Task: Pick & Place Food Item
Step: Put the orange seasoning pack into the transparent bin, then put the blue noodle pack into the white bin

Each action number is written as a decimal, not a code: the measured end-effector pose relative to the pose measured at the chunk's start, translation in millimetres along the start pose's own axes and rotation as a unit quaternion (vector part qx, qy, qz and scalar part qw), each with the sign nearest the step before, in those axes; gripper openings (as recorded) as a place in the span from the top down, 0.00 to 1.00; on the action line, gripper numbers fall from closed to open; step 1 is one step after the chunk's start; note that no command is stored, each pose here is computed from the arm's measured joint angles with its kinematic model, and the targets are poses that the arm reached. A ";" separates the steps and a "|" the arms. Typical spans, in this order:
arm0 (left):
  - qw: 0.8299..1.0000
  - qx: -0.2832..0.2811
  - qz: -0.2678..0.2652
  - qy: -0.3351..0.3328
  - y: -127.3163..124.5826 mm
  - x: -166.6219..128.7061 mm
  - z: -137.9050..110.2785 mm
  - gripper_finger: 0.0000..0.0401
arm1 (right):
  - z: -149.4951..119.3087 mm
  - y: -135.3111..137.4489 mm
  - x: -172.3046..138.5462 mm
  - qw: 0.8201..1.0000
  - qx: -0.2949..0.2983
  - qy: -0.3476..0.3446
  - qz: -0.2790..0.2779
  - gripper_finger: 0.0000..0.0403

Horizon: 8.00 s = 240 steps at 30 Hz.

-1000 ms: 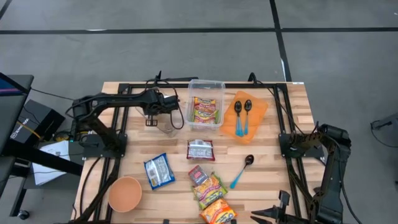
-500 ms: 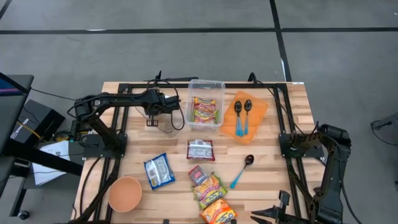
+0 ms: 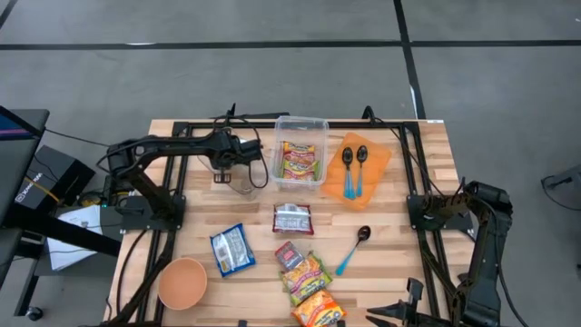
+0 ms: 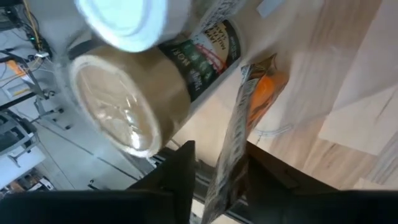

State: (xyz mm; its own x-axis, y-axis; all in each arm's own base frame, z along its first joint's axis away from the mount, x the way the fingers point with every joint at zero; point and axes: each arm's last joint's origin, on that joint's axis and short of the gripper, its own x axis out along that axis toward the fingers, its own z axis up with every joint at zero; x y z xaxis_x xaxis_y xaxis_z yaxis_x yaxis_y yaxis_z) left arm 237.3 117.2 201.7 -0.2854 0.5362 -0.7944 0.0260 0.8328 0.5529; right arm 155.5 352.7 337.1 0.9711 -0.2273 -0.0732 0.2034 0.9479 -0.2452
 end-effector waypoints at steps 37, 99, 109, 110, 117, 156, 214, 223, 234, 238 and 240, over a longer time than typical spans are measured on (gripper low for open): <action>0.904 -0.056 -0.211 -0.367 -77.8 -149.6 -87.0 0.55 | -0.1 0.0 0.0 1.000 0.004 0.000 0.000 0.87; 0.927 0.072 -0.152 -0.335 -286.3 -125.2 -8.2 0.55 | -1.1 0.8 -2.6 1.000 0.011 0.004 0.015 0.87; 0.931 0.007 -0.171 -0.324 -284.6 -124.5 -6.7 0.66 | -1.3 0.8 -2.6 1.000 0.011 0.004 0.015 0.87; 0.931 0.001 -0.173 -0.323 -284.5 -124.4 -6.7 0.68 | -1.2 0.8 -2.6 1.000 0.011 0.004 0.015 0.87; 0.931 -0.012 -0.178 -0.319 -283.9 -119.4 -5.6 0.95 | -1.2 0.8 -2.6 1.000 0.011 0.004 0.015 0.87; 0.629 -0.189 -0.460 -0.597 -219.5 -75.3 -85.6 0.95 | -1.2 0.4 0.6 1.000 0.012 0.007 0.014 0.87; 0.926 0.034 -0.245 -0.284 -244.2 -138.2 -64.6 0.51 | -5.1 -1.5 12.2 0.999 0.015 0.029 0.032 0.87; 0.921 0.037 -0.265 -0.282 -250.6 -128.9 -63.1 0.50 | -5.1 -1.4 12.2 0.999 0.015 0.029 0.032 0.87; 0.920 0.036 -0.268 -0.283 -255.9 -113.2 -63.2 0.65 | -5.1 -1.5 12.2 0.999 0.015 0.029 0.032 0.87; 0.916 0.032 -0.272 -0.292 -258.1 -108.7 -62.4 0.80 | -5.1 -1.4 12.2 0.999 0.015 0.029 0.032 0.87; 0.916 0.031 -0.271 -0.295 -258.2 -108.1 -62.4 0.89 | -5.1 -1.4 12.2 0.999 0.015 0.029 0.032 0.87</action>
State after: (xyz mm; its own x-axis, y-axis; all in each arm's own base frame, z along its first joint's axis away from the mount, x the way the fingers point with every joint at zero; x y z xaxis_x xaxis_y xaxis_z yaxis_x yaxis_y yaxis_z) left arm 201.7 -164.4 160.6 0.2944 0.0069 -0.9557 0.0940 0.9949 0.0361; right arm 166.4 347.4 331.6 0.9735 -0.1784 -0.1430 0.1463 0.9668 -0.2097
